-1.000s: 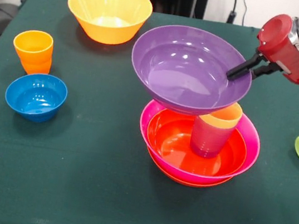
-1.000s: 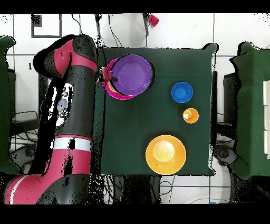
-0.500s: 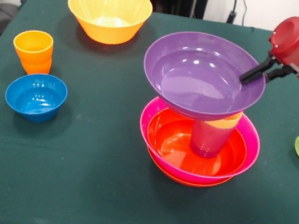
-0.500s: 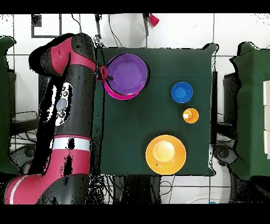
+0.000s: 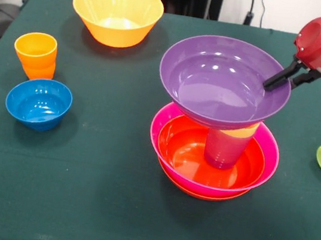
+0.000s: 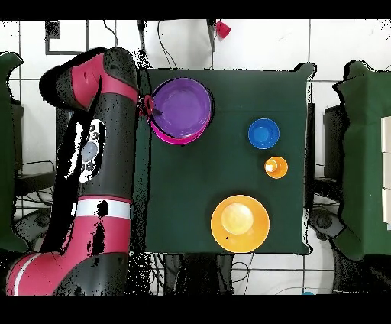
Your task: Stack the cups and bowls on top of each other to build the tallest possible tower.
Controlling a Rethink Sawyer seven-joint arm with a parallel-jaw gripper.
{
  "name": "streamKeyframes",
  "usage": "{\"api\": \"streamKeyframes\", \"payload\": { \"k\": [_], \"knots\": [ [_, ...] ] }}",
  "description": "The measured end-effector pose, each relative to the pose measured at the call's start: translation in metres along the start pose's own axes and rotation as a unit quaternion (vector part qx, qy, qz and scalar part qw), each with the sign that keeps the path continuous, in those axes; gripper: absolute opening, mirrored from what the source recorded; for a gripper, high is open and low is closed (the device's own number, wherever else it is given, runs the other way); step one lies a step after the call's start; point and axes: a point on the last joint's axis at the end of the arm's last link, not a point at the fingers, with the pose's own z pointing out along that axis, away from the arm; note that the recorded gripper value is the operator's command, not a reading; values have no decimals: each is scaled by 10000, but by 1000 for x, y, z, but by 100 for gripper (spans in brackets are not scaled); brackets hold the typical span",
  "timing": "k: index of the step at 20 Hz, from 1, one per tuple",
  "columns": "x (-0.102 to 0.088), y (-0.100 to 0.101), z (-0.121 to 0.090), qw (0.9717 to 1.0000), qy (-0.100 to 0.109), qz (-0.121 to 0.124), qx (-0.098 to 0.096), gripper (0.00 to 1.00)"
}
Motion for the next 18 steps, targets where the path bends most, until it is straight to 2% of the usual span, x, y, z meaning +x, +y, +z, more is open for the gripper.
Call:
{"api": "streamKeyframes", "payload": {
  "k": [18],
  "knots": [
    [-4,-7,-14,9999,-116,77,-94,0]
  ]
}}
